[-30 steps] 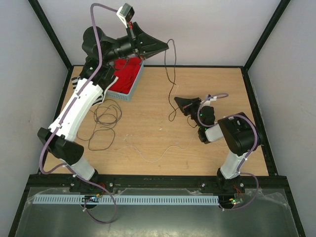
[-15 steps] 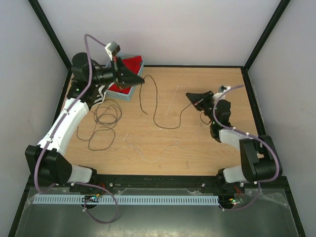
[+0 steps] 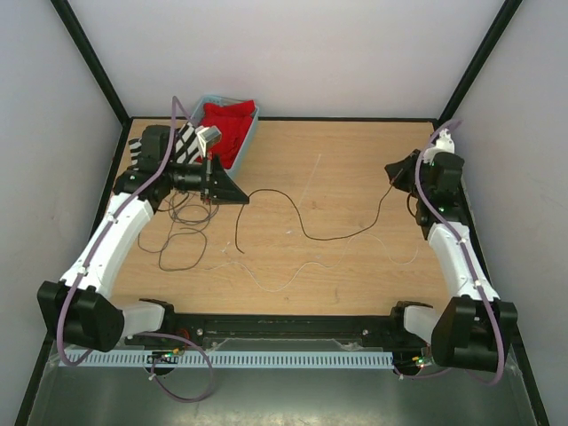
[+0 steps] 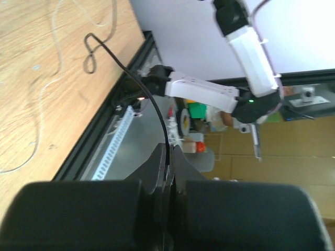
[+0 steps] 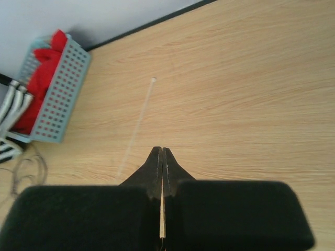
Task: Zip-tie the wires
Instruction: Straighten the cable at the center of the board.
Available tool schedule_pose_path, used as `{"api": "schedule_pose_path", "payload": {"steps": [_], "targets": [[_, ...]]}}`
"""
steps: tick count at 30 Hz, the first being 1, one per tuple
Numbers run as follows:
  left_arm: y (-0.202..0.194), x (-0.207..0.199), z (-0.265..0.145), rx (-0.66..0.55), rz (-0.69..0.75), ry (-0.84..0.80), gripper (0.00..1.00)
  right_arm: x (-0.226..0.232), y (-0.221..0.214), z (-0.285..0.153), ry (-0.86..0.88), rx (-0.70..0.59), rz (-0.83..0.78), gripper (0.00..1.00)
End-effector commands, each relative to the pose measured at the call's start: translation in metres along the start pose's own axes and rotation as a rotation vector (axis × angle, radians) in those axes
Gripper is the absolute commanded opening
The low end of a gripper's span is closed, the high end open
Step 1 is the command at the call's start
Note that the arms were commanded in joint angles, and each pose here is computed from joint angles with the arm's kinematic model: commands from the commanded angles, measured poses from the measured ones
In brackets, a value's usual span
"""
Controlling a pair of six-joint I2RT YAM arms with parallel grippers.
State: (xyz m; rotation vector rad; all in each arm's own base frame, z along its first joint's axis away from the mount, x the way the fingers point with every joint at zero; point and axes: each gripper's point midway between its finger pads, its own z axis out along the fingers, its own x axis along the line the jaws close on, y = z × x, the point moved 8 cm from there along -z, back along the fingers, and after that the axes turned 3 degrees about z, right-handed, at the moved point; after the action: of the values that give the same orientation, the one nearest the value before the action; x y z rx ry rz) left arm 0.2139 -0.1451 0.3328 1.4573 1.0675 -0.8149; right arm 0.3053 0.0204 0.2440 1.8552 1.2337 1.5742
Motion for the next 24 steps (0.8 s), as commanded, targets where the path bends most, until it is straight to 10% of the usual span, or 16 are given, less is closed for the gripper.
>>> {"api": "schedule_pose_path", "payload": {"steps": [1, 24], "targets": [[-0.028, 0.014, -0.008, 0.062, 0.074, 0.193, 0.00, -0.023, -0.004, -0.023, -0.192, 0.103, -0.191, 0.00], [-0.065, 0.100, 0.004, 0.411, 0.383, 1.374, 0.00, -0.073, -0.018, -0.068, -0.632, 0.001, -0.288, 0.00]]}}
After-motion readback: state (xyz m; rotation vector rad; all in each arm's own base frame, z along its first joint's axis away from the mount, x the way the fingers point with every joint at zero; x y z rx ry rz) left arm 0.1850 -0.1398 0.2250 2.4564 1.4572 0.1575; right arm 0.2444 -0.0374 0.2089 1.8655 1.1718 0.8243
